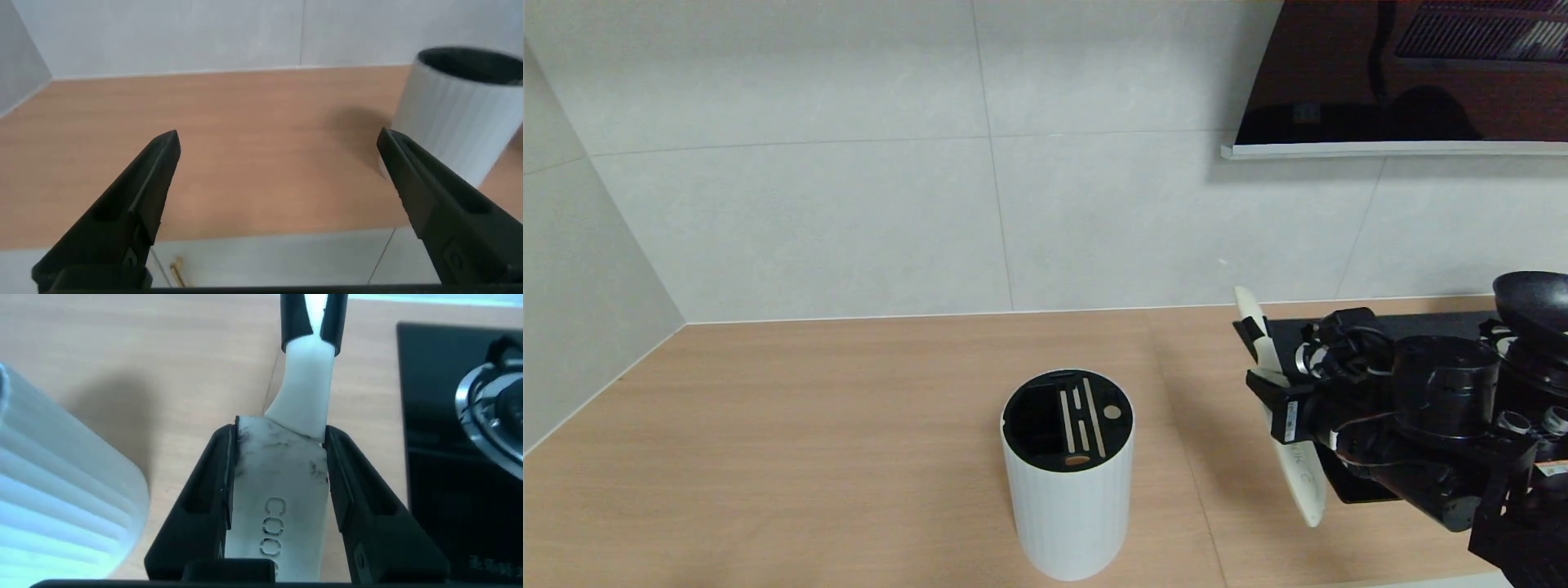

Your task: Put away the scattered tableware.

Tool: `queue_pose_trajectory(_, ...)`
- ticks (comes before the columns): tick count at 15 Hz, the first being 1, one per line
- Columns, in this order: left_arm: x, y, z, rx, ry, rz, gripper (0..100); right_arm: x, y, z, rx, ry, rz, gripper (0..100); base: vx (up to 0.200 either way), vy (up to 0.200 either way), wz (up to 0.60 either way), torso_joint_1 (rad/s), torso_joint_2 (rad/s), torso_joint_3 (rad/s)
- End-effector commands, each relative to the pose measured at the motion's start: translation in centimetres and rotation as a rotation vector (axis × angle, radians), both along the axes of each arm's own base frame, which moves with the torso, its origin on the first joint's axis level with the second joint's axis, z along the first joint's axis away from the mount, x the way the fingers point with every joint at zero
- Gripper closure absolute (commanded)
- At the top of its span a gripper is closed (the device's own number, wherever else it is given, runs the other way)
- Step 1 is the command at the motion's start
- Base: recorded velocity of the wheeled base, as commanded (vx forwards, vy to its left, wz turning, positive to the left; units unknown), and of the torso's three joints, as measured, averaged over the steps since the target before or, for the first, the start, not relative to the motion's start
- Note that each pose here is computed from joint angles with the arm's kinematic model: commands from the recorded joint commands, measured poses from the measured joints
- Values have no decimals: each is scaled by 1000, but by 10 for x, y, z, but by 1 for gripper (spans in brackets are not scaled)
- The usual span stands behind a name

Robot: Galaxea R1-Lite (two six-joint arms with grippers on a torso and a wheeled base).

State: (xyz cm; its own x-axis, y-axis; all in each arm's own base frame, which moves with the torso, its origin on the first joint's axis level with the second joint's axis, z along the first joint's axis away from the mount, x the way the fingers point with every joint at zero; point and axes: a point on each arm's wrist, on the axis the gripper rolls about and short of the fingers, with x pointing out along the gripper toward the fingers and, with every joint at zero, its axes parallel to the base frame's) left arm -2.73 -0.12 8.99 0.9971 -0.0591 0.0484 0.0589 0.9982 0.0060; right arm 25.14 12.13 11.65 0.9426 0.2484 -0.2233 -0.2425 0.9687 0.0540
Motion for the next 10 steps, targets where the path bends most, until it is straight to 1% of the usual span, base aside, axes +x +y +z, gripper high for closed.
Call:
queue_pose_trajectory(1, -1, -1, 13, 6, 7, -66, 0, -6, 4, 17, 26, -54, 21, 100, 0, 0, 0, 0, 0, 0)
queue_pose_trajectory(2, 0, -3, 32, 7, 27, -125, 0, -3, 6, 24, 34, -68, 24, 100, 0, 0, 0, 0, 0, 0)
queue_pose_trajectory(4, 10, -4, 60, 8, 75, -172, 0, 7, 11, 40, 40, -81, 24, 100, 0, 0, 0, 0, 0, 0)
queue_pose_trajectory(5, 34, -4, 100, 19, 134, -195, 0, 19, 18, 64, 40, -76, 28, 100, 0, 0, 0, 0, 0, 0)
queue_pose_trajectory(6, 54, -5, 122, 15, 170, -223, 0, 25, 23, 78, 51, -91, 36, 100, 0, 0, 0, 0, 0, 0)
queue_pose_trajectory(7, 75, -6, 140, 9, 200, -244, 0, 30, 30, 90, 65, -118, 45, 100, 0, 0, 0, 0, 0, 0)
queue_pose_trajectory(9, 115, -8, 168, -7, 244, -273, 0, 28, 42, 107, 87, -151, 75, 100, 0, 0, 0, 0, 0, 0)
queue_pose_trajectory(10, 130, -13, 174, -34, 266, -310, 0, 22, 46, 109, 92, -150, 96, 100, 0, 0, 0, 0, 0, 0)
